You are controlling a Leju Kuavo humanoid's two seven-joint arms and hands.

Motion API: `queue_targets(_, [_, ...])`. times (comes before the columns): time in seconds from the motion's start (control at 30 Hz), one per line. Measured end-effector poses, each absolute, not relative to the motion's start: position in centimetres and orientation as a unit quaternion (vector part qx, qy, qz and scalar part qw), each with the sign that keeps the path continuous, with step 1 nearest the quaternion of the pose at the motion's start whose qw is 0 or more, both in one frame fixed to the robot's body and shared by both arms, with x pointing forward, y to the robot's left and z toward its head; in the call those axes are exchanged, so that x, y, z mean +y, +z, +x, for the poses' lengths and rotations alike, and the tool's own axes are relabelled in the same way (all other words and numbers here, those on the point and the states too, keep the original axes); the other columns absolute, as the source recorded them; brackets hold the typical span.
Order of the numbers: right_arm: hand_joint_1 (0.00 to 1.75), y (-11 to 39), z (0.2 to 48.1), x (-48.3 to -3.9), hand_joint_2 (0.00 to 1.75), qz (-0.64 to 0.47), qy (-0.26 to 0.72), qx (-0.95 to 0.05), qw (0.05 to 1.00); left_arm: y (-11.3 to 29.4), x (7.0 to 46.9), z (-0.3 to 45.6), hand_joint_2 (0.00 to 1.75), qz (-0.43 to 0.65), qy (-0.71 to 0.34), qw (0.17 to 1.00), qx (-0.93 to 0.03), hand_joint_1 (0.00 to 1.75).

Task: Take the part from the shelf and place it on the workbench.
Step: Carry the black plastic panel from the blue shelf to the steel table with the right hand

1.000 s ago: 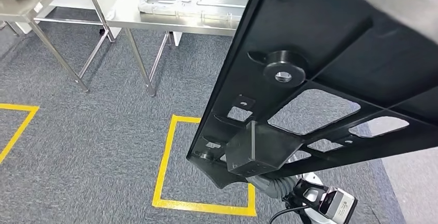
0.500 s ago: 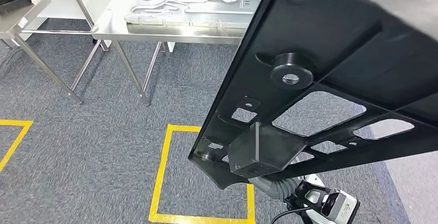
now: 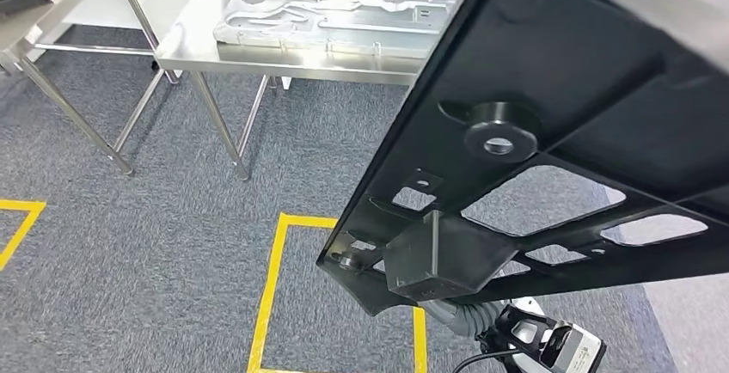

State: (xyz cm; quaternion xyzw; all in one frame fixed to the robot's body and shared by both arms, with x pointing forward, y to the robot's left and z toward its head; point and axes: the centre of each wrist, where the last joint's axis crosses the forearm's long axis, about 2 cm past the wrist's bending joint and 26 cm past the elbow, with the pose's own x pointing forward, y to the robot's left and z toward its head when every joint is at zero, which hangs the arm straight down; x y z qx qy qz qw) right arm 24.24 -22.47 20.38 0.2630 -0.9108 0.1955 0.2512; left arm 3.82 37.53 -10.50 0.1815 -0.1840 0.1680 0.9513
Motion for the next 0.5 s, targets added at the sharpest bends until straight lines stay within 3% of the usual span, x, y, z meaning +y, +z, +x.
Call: queue_targets(0.5, [1.69,20.22,23.85,-22.6,1.75,0.261,0.194,-0.912,0.251,-10.48,37.56,3.98,1.75,0.183,0.164,0.951,-0.188,0.0])
